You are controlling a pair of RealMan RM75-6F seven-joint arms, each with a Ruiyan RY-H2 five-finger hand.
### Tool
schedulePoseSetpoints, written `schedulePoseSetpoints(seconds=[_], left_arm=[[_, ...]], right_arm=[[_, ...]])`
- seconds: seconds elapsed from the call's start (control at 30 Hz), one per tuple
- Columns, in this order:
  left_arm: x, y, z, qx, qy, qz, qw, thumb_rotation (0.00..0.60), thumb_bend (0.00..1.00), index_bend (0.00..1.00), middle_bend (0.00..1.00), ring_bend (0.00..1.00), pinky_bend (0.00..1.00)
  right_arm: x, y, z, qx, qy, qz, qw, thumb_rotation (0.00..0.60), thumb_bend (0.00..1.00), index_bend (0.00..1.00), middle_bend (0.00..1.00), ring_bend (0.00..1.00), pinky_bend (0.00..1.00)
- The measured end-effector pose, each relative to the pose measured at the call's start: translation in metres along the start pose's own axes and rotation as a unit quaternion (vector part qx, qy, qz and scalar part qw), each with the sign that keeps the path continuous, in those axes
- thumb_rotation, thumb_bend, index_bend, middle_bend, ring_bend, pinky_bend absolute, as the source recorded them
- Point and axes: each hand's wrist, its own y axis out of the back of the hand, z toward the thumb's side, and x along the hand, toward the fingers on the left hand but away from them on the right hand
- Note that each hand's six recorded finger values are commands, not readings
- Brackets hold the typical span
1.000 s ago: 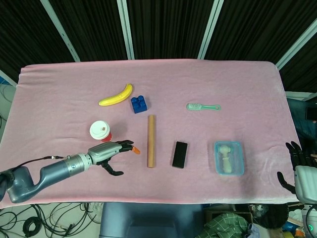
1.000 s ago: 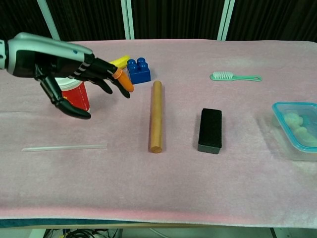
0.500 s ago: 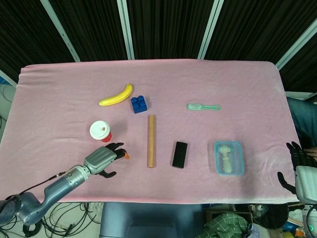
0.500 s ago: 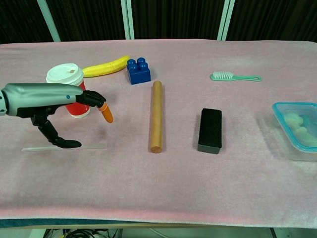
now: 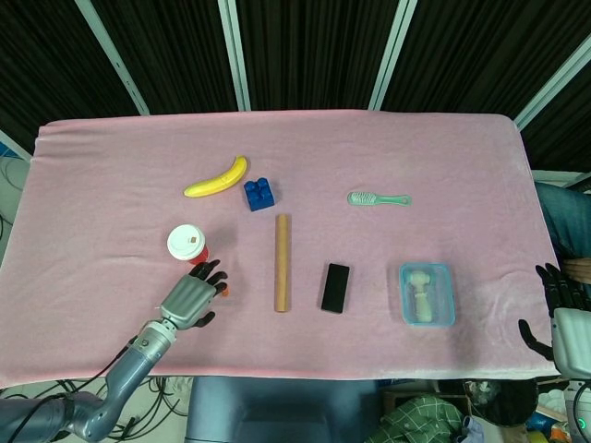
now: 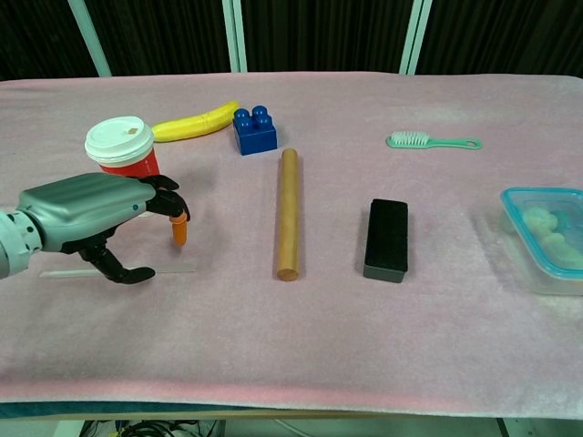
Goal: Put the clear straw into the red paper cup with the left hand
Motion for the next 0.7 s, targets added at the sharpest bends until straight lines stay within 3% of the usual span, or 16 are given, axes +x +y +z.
schedulePoseSetpoints(seconds=[0.4, 0.7], left_arm=[[0.009, -0.009, 0.002, 0.035, 0.031, 0.029, 0.9985, 0.6, 0.3, 0.48, 0.22, 0.03, 0.12], [0.012, -0.013, 0.003, 0.043, 0.036, 0.027, 0.9981, 0.6, 0.3, 0.51, 0.22, 0.03, 0.11]], right_arm=[[-0.001, 0.0, -0.001, -0.002, -0.002, 0.0, 1.0, 0.6, 0.26, 0.06, 0.04, 0.16, 0.2], [-0.001, 0.0, -0.001, -0.002, -0.001, 0.0, 1.0, 0.6, 0.26, 0.06, 0.04, 0.16, 0.2]])
